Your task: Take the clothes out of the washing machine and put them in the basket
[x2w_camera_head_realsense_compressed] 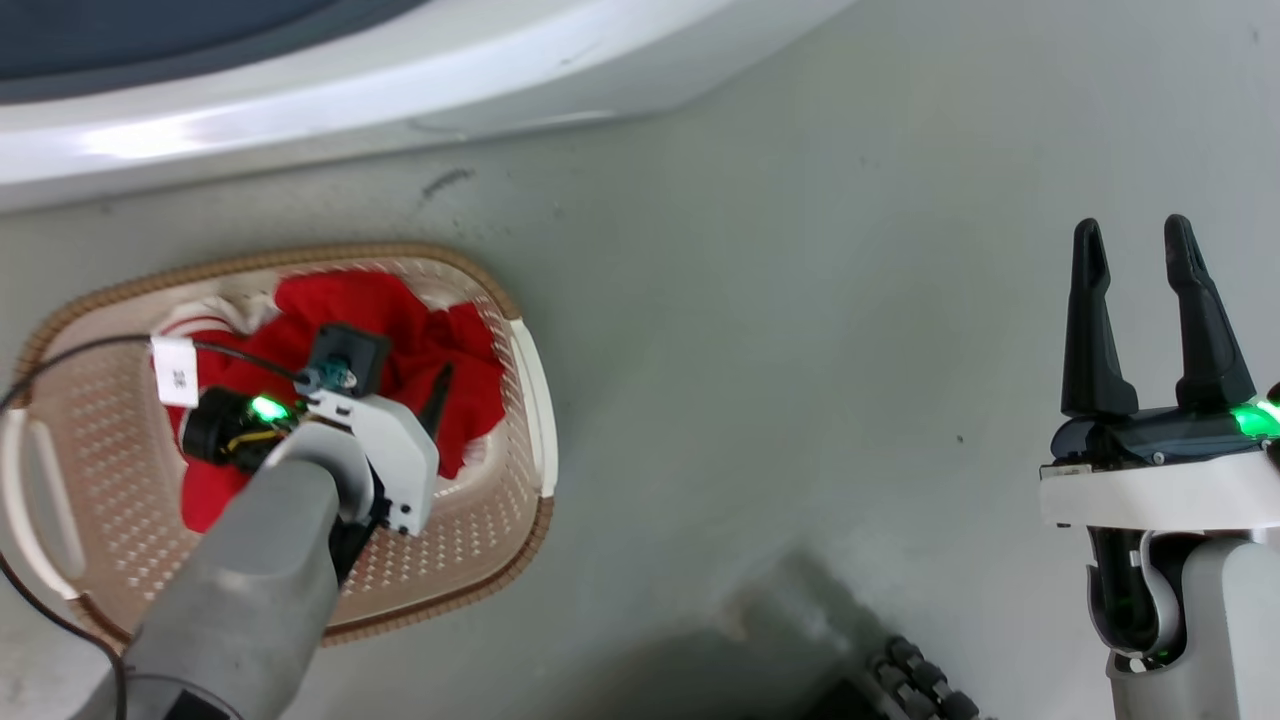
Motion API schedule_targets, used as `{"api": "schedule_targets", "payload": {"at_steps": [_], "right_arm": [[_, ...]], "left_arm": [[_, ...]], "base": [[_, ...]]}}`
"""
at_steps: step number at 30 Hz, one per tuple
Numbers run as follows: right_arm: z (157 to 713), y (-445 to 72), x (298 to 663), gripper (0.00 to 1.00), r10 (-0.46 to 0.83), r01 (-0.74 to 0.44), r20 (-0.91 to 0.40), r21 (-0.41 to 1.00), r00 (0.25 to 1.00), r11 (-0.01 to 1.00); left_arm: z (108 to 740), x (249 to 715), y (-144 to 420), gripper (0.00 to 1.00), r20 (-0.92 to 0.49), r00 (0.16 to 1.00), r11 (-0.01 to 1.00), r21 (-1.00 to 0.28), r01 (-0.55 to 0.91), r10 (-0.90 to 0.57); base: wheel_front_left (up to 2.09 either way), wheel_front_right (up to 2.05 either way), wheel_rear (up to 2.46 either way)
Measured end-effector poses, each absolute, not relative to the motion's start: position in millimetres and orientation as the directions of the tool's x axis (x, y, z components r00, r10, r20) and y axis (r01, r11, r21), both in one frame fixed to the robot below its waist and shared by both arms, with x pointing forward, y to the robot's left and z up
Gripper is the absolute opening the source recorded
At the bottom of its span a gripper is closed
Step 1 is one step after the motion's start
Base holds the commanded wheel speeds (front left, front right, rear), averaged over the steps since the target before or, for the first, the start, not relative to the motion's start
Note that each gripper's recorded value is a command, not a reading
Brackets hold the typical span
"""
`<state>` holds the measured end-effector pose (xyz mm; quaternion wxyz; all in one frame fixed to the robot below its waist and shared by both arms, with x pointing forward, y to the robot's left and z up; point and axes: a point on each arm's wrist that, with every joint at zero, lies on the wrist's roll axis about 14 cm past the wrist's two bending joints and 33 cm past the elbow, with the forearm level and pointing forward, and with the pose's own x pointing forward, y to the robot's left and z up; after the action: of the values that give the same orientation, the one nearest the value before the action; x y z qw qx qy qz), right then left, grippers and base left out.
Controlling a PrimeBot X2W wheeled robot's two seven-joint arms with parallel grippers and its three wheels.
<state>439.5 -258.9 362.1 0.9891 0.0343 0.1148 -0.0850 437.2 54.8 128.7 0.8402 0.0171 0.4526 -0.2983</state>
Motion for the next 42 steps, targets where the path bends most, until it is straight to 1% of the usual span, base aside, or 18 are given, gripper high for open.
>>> {"api": "schedule_targets", "payload": {"at_steps": [4, 7, 14, 17, 22, 26, 33, 40, 42], "right_arm": [[379.6, -256.4, 441.5, 1.0, -0.152, 0.164, -0.192, 0.049, 0.97, 0.985], [391.5, -252.4, 440.8, 1.0, -0.14, 0.149, -0.168, 0.044, 0.976, 0.988], [429.9, -244.4, 437.2, 1.0, -0.119, 0.123, -0.08, 0.052, 0.99, 0.991], [446.2, -240.7, 435.2, 1.0, -0.108, 0.11, -0.041, 0.049, 0.993, 0.993], [471.4, -232.5, 433.2, 1.0, -0.086, 0.085, 0.024, 0.056, 0.996, 0.995], [487.8, -224.9, 429.9, 1.0, -0.066, 0.062, 0.066, 0.061, 0.996, 0.996], [510.9, -207.1, 421.8, 1.0, -0.018, 0.009, 0.124, 0.072, 0.992, 0.997], [525.1, -193.6, 406.2, 1.0, 0.019, -0.032, 0.157, 0.079, 0.987, 0.996], [526.7, -191.9, 400.4, 1.0, 0.024, -0.037, 0.16, 0.081, 0.987, 0.996]], "left_arm": [[154.6, 435.6, 49.1, 1.0, -0.738, 0.452, 0.834, -0.272, 0.481, -0.501], [181.2, 442.2, 45.7, 1.0, -0.695, 0.495, 0.829, -0.275, 0.487, -0.521], [257.3, 470.1, 62.5, 1.0, -0.557, 0.663, 0.863, -0.262, 0.432, -0.5], [292.9, 478.7, 73.0, 1.0, -0.482, 0.733, 0.877, -0.249, 0.41, -0.48], [350.1, 484.4, 100.6, 1.0, -0.354, 0.84, 0.911, -0.191, 0.364, -0.41], [390.6, 478.1, 120.4, 1.0, -0.254, 0.902, 0.935, -0.168, 0.313, -0.348], [449.0, 456.5, 151.9, 1.0, -0.098, 0.965, 0.968, -0.09, 0.236, -0.244], [497.3, 431.0, 173.5, 1.0, 0.048, 0.99, 0.99, -0.026, 0.137, -0.136], [504.7, 421.7, 173.7, 1.0, 0.071, 0.989, 0.992, -0.002, 0.127, -0.127]], "base": [[0.0, 0.0, 0.0], [0.0, 0.0, 0.0], [0.0, 0.0, 0.0], [0.0, 0.0, 0.0], [0.0, 0.0, 0.0], [0.0, 0.0, 0.0], [0.0, 0.0, 0.0], [0.0, 0.0, 0.0], [0.0, 0.0, 0.0]]}}
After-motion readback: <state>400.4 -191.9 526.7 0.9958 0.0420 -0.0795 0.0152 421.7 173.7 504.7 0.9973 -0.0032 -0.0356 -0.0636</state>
